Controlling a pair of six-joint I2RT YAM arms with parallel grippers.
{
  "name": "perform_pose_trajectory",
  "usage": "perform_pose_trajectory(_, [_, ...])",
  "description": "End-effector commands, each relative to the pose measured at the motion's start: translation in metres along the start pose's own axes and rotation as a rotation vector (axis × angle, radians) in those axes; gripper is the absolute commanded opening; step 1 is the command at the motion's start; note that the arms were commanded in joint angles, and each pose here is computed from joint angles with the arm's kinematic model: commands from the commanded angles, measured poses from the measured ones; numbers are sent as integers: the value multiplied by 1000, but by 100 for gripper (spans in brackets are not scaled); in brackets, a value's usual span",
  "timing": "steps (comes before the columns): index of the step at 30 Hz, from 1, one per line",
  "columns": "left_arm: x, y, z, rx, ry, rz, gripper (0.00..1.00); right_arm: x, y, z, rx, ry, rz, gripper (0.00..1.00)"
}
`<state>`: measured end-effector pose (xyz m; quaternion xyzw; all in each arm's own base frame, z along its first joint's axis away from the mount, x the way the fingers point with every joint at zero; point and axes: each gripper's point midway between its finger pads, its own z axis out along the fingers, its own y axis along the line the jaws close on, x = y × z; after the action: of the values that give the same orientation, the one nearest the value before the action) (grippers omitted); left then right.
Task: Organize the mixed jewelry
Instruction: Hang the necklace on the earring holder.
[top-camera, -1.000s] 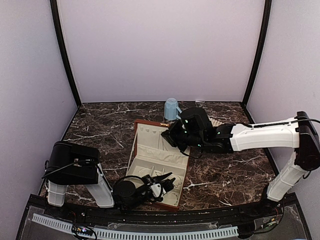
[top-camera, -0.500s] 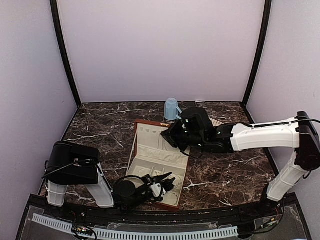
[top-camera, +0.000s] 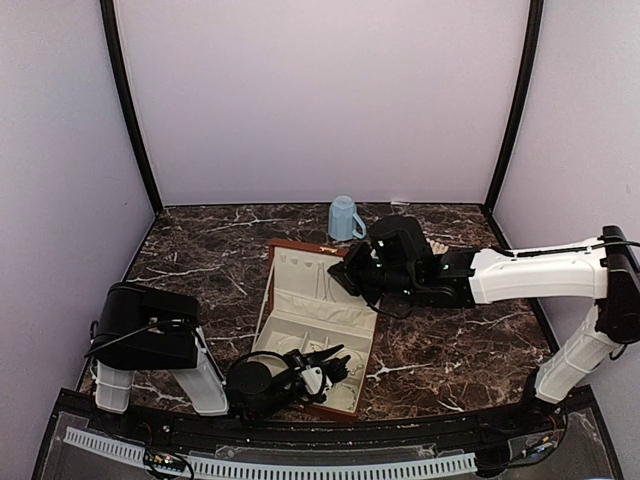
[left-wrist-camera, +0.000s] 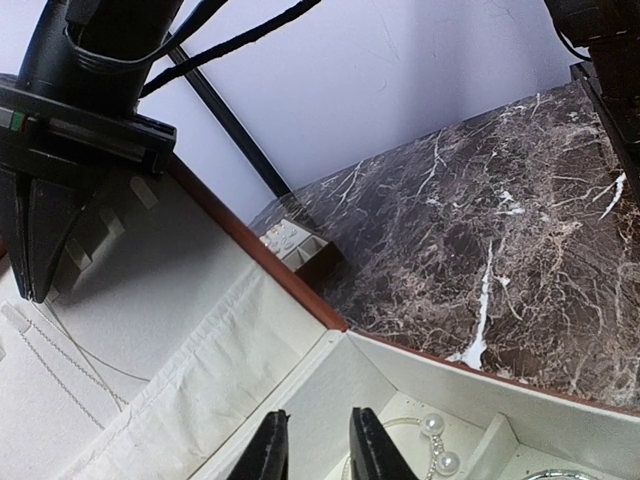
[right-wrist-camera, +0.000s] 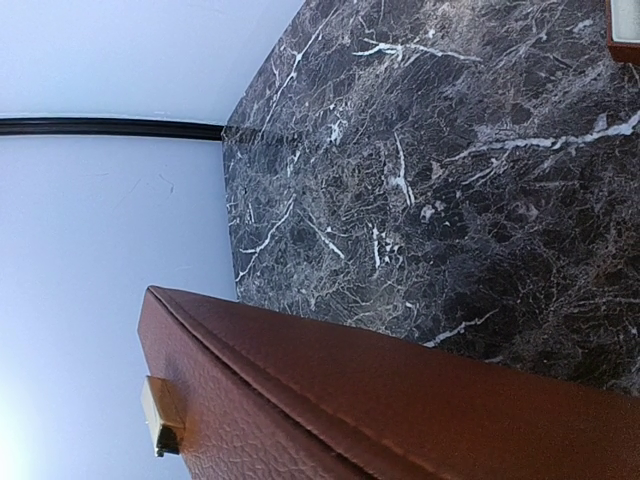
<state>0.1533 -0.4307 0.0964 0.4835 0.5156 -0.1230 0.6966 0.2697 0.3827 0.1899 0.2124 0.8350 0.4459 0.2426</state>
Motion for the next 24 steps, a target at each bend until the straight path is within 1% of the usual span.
perform_pose_trajectory(1, [23,-20,-9,53,62,24,24,-23,-64,1,208,-97,16,0])
perform_pose_trajectory(24, [24,-21,-9,54,67,27,24,-25,-84,-6,311,-104,-30,0])
